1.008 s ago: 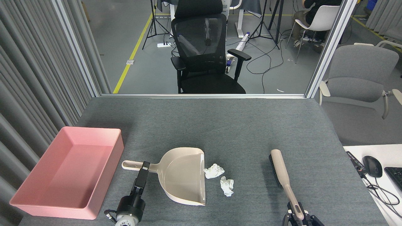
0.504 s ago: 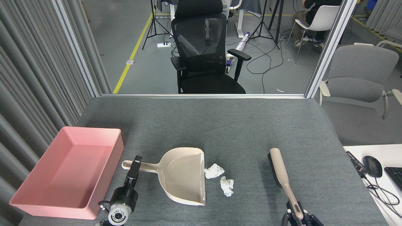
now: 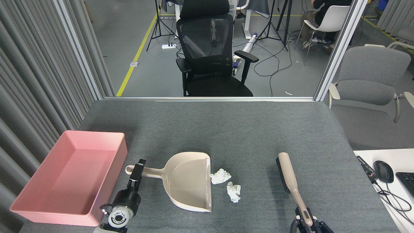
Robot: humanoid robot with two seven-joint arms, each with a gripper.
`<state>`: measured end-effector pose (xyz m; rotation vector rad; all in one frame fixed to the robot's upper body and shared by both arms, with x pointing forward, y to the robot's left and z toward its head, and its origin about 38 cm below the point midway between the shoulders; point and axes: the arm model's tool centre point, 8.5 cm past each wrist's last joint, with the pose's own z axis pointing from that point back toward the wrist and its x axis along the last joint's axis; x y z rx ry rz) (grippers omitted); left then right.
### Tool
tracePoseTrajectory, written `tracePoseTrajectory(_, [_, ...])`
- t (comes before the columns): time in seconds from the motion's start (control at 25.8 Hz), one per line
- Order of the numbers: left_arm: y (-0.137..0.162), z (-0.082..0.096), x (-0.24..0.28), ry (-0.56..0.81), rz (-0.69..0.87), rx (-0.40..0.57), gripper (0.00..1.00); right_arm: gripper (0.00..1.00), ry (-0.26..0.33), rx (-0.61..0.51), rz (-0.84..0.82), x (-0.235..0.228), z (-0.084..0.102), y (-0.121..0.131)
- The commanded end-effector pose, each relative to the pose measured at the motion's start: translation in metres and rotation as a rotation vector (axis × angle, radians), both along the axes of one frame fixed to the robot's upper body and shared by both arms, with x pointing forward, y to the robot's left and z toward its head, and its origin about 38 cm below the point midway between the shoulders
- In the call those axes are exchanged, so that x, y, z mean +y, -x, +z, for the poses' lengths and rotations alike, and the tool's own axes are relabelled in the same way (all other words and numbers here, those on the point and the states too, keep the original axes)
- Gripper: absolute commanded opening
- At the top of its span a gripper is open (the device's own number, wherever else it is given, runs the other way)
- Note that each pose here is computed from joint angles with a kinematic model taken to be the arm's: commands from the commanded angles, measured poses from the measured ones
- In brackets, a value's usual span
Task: Sweep and dump garbage into bin
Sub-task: 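Close the left gripper on the dustpan handle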
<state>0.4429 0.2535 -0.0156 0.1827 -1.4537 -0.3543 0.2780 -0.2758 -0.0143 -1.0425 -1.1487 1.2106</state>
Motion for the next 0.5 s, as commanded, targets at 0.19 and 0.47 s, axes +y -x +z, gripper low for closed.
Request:
tracePoseTrajectory(0.19, [0.0060,-0.0001,0.0080,0.024,-0.032,-0.030,0.70,0.06,-0.003,0.001,-0.001,0.0015,-0.0003,-0.0001])
tracePoseTrajectory(0.47, [0.0071,0.0015,0.0102,0.014,-0.044,-0.055,0.65,0.07,-0.003,-0.008,0.000,0.0020,0.0028,-0.0005])
